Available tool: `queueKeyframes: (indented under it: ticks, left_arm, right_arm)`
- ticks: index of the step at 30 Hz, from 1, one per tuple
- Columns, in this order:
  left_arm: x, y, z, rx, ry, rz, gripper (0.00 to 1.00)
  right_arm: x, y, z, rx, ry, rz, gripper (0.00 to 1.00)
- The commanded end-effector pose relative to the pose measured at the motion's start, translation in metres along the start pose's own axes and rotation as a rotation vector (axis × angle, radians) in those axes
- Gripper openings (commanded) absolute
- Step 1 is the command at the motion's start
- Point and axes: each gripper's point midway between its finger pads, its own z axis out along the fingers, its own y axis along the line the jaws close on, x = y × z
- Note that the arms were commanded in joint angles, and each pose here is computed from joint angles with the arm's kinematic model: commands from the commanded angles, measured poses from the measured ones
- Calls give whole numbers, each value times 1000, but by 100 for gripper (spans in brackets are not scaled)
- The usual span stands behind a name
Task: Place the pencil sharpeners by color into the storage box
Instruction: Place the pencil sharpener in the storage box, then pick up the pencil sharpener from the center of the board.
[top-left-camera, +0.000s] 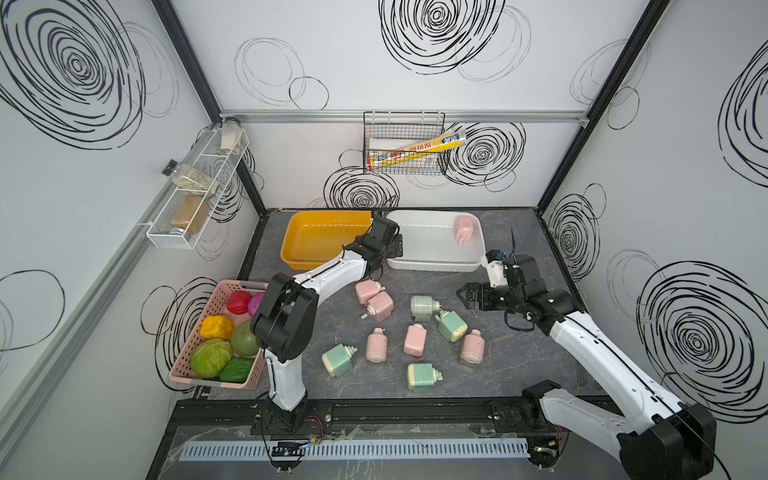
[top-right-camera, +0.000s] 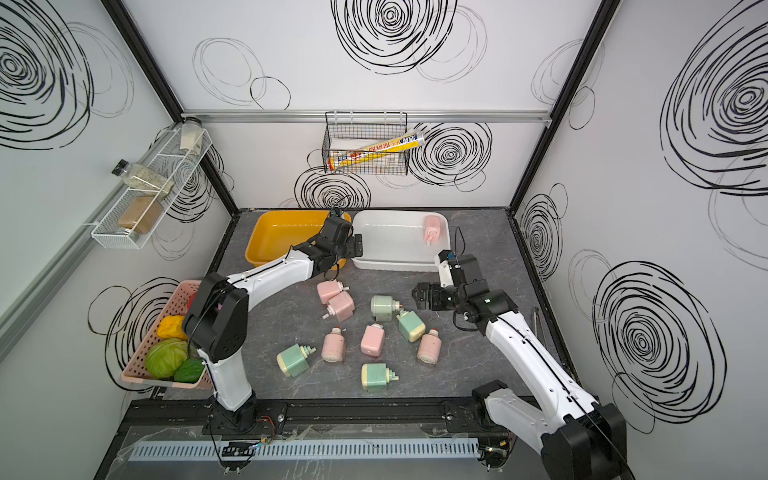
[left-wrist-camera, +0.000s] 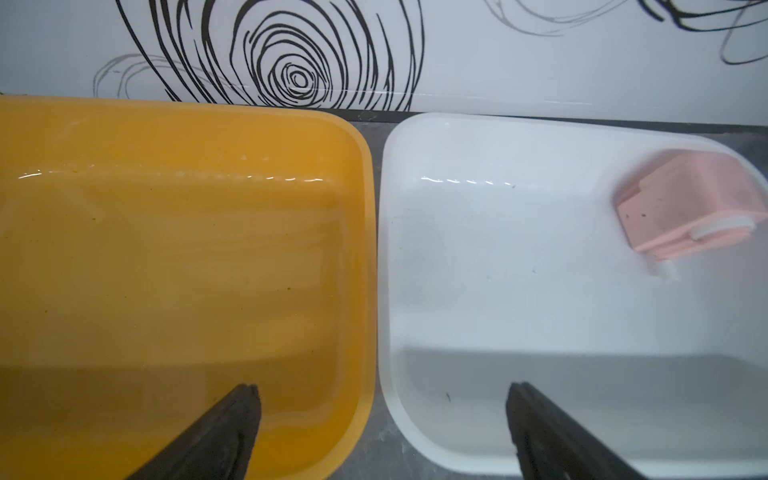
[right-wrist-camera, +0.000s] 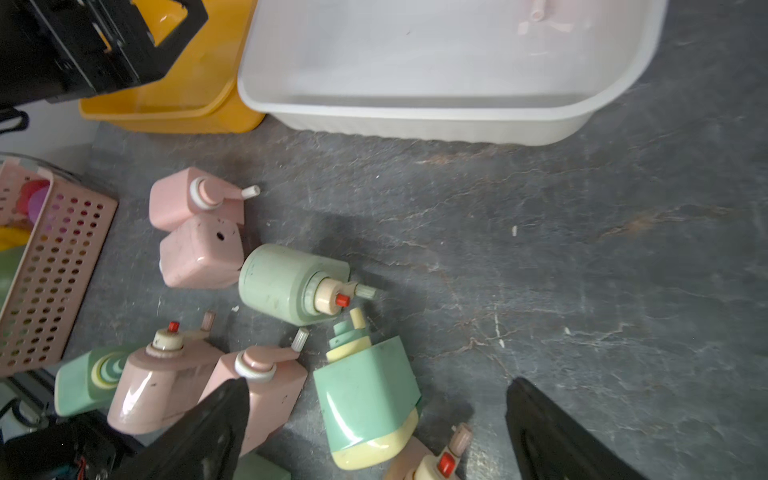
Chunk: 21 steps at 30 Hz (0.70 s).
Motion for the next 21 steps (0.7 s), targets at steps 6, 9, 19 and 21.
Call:
queueKeyframes:
  ticks: [6, 9, 19, 21]
  left_arm:
    - [42, -22, -107, 104, -47, 4, 99]
    - [65, -16, -133, 111, -34, 4, 99]
    - [137, -37, -210, 226, 45, 154, 100]
    - [146, -46, -218, 278, 47, 142, 99]
  right_arm:
    - [18, 28, 14, -44, 76, -142, 100]
    - [13, 21, 16, -7, 54, -135, 100]
    - [-1, 10, 15, 53, -7, -112, 100]
    - [-2, 8, 15, 62, -14, -101, 100]
